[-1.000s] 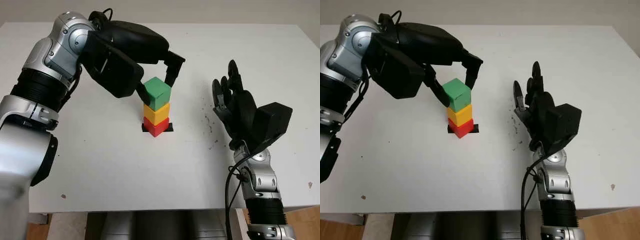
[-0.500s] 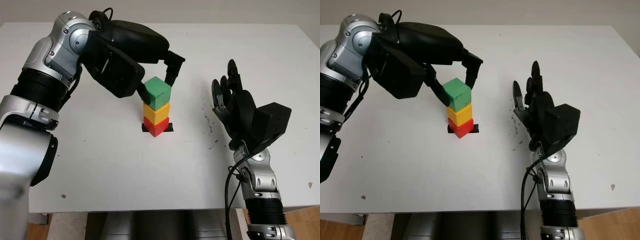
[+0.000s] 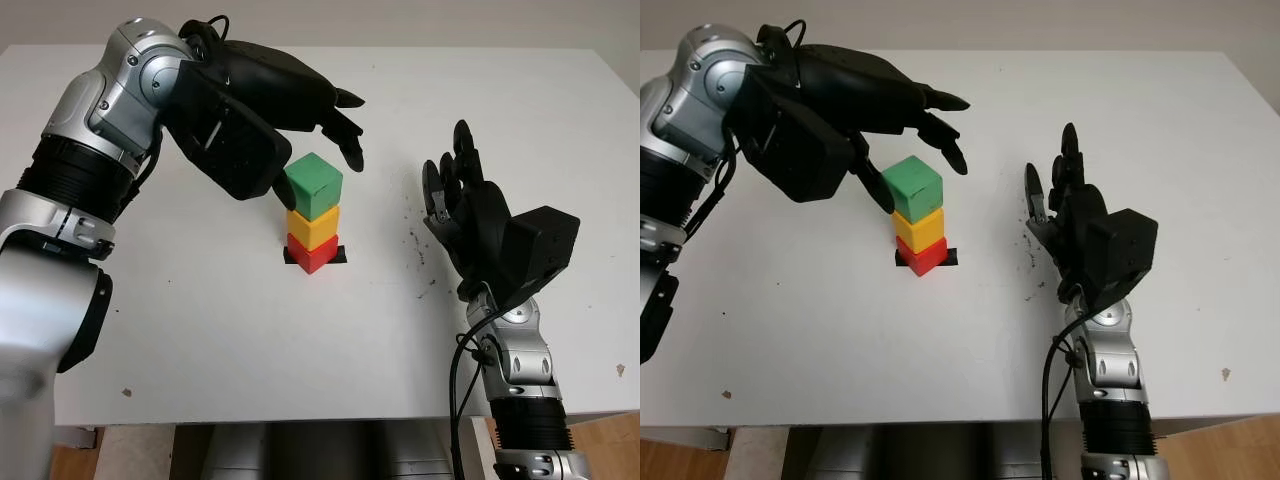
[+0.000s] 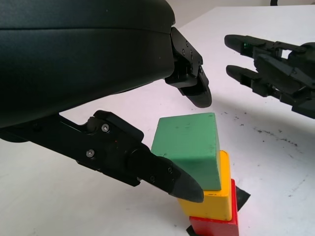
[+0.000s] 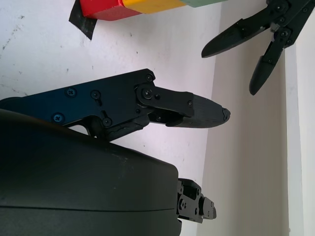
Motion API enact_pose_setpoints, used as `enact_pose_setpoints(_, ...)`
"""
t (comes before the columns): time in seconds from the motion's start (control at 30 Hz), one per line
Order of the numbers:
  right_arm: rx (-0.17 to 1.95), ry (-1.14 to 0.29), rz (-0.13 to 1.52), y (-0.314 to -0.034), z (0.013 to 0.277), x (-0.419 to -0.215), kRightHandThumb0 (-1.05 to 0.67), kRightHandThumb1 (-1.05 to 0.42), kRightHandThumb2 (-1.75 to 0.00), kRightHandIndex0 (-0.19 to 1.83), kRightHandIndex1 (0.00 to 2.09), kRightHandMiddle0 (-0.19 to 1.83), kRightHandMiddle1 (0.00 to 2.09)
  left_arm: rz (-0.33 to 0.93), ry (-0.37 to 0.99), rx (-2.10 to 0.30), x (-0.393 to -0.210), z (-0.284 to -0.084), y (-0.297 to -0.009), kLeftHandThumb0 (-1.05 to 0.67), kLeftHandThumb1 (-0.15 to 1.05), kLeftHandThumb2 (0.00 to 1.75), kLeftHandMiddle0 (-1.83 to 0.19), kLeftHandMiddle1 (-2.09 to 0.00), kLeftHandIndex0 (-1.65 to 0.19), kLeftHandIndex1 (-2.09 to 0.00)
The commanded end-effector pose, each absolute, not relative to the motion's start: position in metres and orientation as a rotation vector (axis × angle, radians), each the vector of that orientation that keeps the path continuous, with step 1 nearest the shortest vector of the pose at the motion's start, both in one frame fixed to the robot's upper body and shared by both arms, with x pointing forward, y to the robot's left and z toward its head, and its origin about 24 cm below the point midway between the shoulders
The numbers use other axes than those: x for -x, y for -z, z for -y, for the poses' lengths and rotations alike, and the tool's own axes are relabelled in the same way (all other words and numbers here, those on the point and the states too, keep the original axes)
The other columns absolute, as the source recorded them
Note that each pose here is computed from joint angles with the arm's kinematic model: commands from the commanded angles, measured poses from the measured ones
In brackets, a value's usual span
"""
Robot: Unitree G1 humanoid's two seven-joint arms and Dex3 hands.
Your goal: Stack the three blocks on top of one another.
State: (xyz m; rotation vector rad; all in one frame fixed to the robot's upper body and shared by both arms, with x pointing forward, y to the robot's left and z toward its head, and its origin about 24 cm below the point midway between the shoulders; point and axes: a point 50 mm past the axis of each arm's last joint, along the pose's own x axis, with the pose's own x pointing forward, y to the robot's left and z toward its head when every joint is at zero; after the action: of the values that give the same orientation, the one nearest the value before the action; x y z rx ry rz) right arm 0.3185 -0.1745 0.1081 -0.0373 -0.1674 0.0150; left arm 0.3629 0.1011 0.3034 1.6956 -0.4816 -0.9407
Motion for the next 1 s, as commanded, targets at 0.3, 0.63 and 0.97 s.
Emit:
enact_pose_setpoints(0.3, 0.024, -0.026, 0.176, -0.109, 0.174, -0.321, -0.57, -1.05, -0.57, -0.17, 0.05, -0.17, 0.05, 0.43, 0.953, -1.473, -0.351, -0.13, -0.326, -0.87, 0.89, 0.07, 0.19, 0.0, 0.17, -0.12)
enact_pose_setpoints(0.63, 0.003, -0.031, 0.193, -0.113, 0.17, -0.328, -0.59, -1.05, -0.54, -0.16, 0.05, -0.16, 0.06, 0.465, 0.692, -0.83, -0.338, -0.206, -0.3, -0.95, 1.04, 0.38, 0.19, -0.02, 0.15, -0.07)
enact_pose_setpoints(0.97, -0.008, -0.053, 0.204, -0.114, 0.17, -0.337, -0.59, -1.05, -0.55, -0.17, 0.05, -0.16, 0.05, 0.368, 0.33, -0.301, -0.307, -0.24, -0.167, -0.81, 1.05, 0.56, 0.19, 0.0, 0.19, 0.0)
